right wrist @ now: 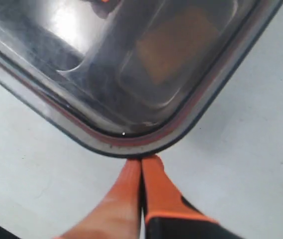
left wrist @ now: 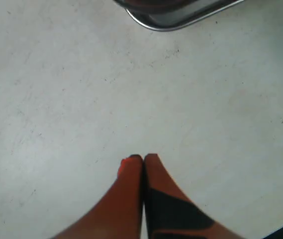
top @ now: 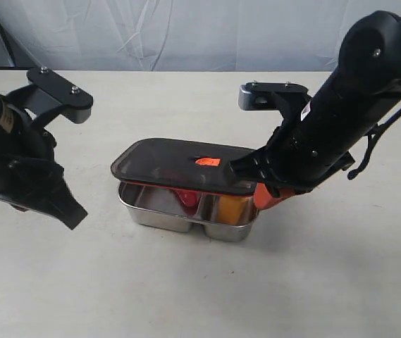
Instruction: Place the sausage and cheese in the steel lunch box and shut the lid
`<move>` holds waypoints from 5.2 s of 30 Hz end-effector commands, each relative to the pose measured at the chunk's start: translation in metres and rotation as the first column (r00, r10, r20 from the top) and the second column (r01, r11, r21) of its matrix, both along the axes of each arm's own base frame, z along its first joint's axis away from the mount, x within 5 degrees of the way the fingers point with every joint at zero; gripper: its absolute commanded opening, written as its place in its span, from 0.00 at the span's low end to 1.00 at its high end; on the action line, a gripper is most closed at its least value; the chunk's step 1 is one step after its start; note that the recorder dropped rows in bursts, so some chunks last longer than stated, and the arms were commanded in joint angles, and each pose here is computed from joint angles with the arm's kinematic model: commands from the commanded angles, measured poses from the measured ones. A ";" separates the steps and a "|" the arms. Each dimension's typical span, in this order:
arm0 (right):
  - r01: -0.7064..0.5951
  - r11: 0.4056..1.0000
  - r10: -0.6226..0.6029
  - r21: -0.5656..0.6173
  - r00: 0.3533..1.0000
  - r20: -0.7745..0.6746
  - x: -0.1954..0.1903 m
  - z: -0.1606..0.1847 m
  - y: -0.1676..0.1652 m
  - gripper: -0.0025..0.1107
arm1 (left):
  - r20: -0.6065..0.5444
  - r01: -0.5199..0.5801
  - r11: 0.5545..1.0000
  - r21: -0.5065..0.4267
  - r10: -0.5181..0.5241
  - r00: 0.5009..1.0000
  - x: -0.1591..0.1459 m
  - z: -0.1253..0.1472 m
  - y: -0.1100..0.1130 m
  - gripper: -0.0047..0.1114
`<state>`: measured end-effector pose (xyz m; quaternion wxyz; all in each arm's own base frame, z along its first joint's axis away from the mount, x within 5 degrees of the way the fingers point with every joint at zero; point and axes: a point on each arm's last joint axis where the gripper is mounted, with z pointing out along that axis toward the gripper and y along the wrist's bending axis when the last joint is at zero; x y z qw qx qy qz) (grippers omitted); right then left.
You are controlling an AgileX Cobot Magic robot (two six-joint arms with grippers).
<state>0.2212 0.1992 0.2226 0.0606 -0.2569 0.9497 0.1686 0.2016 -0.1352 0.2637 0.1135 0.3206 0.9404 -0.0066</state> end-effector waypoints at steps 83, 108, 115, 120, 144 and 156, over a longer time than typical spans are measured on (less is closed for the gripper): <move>0.057 0.891 -0.255 0.451 0.884 0.391 -0.160 0.141 -0.126 0.02 | 0.615 0.189 0.743 -0.642 0.351 0.706 -0.184 0.126 0.112 0.04; 0.492 0.802 -0.479 0.339 0.191 0.857 -0.165 0.006 -0.203 0.02 | 0.686 0.216 0.764 -0.608 0.369 0.626 -0.201 0.127 0.126 0.04; 0.520 0.815 -0.433 0.256 0.253 0.865 -0.166 -0.028 -0.205 0.02 | 0.686 0.216 0.764 -0.608 0.369 0.626 -0.201 0.127 0.126 0.04; 0.509 0.816 -0.429 0.274 0.215 0.877 -0.168 -0.040 -0.204 0.02 | 0.686 0.216 0.764 -0.608 0.369 0.626 -0.201 0.127 0.126 0.04; 0.503 0.804 -0.467 0.317 0.205 0.860 -0.167 -0.039 -0.203 0.02 | 0.680 0.215 0.760 -0.613 0.369 0.634 -0.200 0.125 0.125 0.04; 0.503 0.804 -0.467 0.317 0.205 0.860 -0.167 -0.039 -0.203 0.02 | 0.718 0.266 0.702 -0.661 0.488 0.496 -0.139 0.045 0.102 0.04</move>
